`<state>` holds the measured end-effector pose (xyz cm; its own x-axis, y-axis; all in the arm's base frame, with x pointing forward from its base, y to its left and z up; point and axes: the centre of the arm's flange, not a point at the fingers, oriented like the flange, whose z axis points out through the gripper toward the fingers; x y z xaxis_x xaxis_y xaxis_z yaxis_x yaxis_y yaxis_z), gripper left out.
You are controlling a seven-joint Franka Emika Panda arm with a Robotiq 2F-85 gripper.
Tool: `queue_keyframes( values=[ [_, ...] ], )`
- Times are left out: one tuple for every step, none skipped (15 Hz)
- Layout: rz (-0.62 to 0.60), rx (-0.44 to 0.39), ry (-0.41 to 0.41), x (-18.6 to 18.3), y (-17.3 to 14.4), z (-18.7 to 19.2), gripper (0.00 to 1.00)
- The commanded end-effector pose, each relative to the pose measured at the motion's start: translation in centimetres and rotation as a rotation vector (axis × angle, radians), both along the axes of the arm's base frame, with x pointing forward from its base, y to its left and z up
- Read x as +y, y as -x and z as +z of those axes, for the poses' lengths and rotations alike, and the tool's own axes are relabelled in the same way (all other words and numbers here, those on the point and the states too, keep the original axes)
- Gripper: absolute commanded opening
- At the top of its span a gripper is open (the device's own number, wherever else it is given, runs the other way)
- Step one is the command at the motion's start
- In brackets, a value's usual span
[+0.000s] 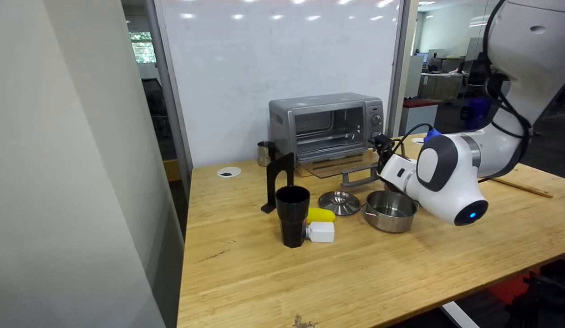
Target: Close the toaster oven
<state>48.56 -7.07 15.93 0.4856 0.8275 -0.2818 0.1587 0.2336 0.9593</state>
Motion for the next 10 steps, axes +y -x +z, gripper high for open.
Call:
queue_keyframes(
  values=[
    [0.008, -0.095, 0.007, -3.4, 0.0, 2.8, 1.0],
    [0.006, -0.104, 0.001, -3.5, 0.3, 3.0, 1.0],
    [0.006, -0.113, -0.002, -3.7, 0.6, 3.2, 1.0],
    [0.004, -0.129, -0.002, -4.0, 0.7, 3.4, 1.0],
    [0.001, -0.151, 0.0, -4.3, 0.7, 3.8, 1.0],
    [-0.002, -0.171, 0.002, -4.6, 0.7, 4.2, 1.0],
    [-0.006, -0.187, 0.0, -5.0, 0.7, 4.5, 1.0],
    [-0.008, -0.205, 0.0, -5.4, 0.7, 4.7, 1.0],
    [-0.013, -0.219, -0.003, -5.8, 0.6, 5.1, 1.0],
    [-0.015, -0.234, -0.005, -6.1, 0.5, 5.5, 1.0]
  ],
)
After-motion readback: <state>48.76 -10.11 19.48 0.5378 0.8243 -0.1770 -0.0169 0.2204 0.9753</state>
